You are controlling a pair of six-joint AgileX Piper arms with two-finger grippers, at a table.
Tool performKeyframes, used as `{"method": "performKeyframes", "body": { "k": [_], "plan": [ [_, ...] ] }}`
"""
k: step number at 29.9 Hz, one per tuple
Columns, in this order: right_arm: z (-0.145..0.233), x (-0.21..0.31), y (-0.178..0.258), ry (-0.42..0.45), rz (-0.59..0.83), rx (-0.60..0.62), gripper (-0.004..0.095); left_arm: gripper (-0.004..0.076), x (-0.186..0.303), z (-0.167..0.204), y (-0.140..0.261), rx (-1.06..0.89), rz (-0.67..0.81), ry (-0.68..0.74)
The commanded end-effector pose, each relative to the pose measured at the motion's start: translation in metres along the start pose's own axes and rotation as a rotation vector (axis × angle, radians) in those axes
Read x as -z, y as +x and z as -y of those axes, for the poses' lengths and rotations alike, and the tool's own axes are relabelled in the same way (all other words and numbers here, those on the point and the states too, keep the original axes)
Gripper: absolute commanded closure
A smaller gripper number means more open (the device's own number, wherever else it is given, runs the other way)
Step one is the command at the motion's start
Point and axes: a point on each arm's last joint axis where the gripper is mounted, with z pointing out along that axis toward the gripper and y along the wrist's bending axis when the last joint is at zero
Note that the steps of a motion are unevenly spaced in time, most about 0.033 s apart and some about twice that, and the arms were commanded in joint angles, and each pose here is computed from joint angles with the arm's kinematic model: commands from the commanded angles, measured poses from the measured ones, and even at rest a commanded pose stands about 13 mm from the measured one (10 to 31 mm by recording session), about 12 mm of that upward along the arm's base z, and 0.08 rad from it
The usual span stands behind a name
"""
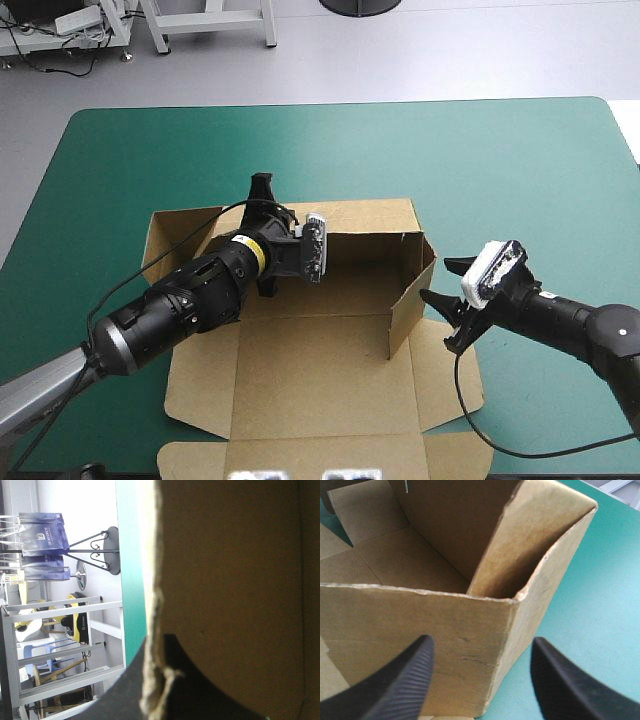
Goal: Fold the box
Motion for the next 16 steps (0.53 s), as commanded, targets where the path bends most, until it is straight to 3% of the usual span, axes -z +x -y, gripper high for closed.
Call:
{"method": "performKeyframes", "body": {
  "k": [1, 16],
  "plan": [
    [0.001, 0.005, -0.012, 0.008, 0.061, -0.063, 0.012, 0.0729, 0.012, -0.01, -0.003, 0.025, 0.043, -0.044],
    [-0.001, -0.01, -0.016, -0.013, 0.088, -0.133, 0.0118, 0.0729, 0.0, -0.003, -0.007, 0.029, 0.038, -0.014]
  ]
}}
